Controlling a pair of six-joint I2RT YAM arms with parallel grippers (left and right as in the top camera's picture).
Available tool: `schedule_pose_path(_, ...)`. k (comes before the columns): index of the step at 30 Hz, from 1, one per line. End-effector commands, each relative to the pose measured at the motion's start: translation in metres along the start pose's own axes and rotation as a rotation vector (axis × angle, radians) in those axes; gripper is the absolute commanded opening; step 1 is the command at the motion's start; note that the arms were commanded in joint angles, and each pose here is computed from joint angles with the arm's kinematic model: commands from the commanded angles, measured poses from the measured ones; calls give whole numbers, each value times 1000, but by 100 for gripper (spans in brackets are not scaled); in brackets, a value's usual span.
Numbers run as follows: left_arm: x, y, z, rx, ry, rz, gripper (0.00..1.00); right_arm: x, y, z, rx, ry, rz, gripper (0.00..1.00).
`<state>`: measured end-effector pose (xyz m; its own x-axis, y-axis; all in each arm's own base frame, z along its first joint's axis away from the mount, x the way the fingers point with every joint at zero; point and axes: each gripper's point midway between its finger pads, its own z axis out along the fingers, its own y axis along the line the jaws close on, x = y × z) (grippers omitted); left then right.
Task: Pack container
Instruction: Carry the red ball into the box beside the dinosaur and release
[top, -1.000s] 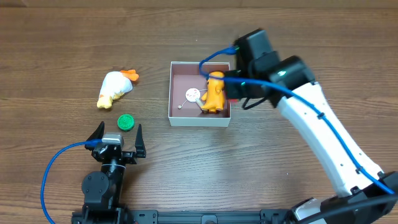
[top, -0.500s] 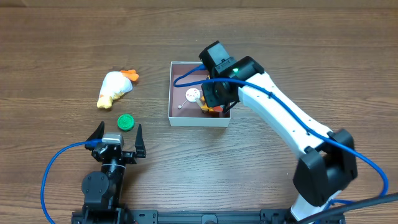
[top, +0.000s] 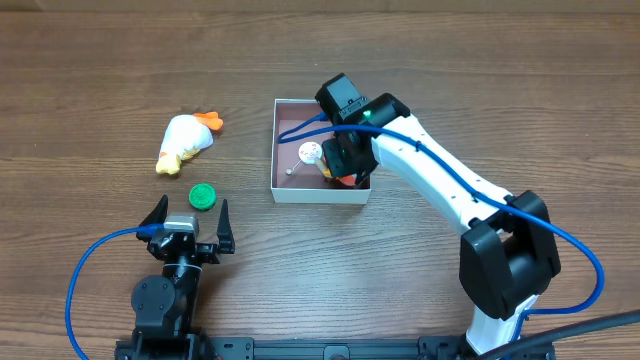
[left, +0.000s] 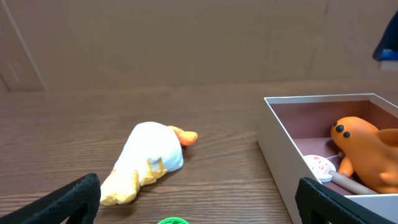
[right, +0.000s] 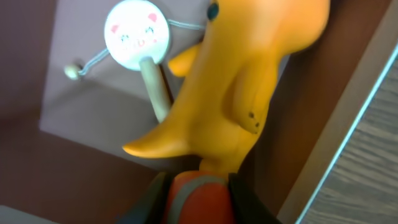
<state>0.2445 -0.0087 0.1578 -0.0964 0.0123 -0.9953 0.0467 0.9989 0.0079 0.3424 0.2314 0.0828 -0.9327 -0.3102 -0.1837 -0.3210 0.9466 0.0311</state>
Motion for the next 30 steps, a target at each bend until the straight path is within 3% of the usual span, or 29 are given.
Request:
schedule_pose_path(1, 1, -1, 0, 7, -5, 19, 100, 4, -1, 4, 11, 10, -6, 47)
schedule_pose_path(6, 1, -1, 0, 7, -5, 19, 100, 4, -1, 3, 10, 12, -6, 62)
schedule_pose_path(10, 1, -1, 0, 7, -5, 19, 100, -2, 2, -4, -2, -6, -7, 67)
schedule_pose_path(21, 1, -1, 0, 7, -5, 19, 100, -27, 11, -59, -55, -114, -8, 68)
schedule_pose_path(22, 1, -1, 0, 7, -5, 19, 100, -26, 12, -61, -57, -113, -8, 64)
schedule_pose_path(26, 1, -1, 0, 7, -5, 19, 100, -17, 9, -59, -47, -75, -8, 15)
schedule_pose_path(27, 1, -1, 0, 7, -5, 19, 100, -15, 9, -59, -46, -70, -8, 7)
schedule_pose_path(30, 1, -1, 0, 7, -5, 19, 100, -13, 13, -59, -69, -59, -11, 4)
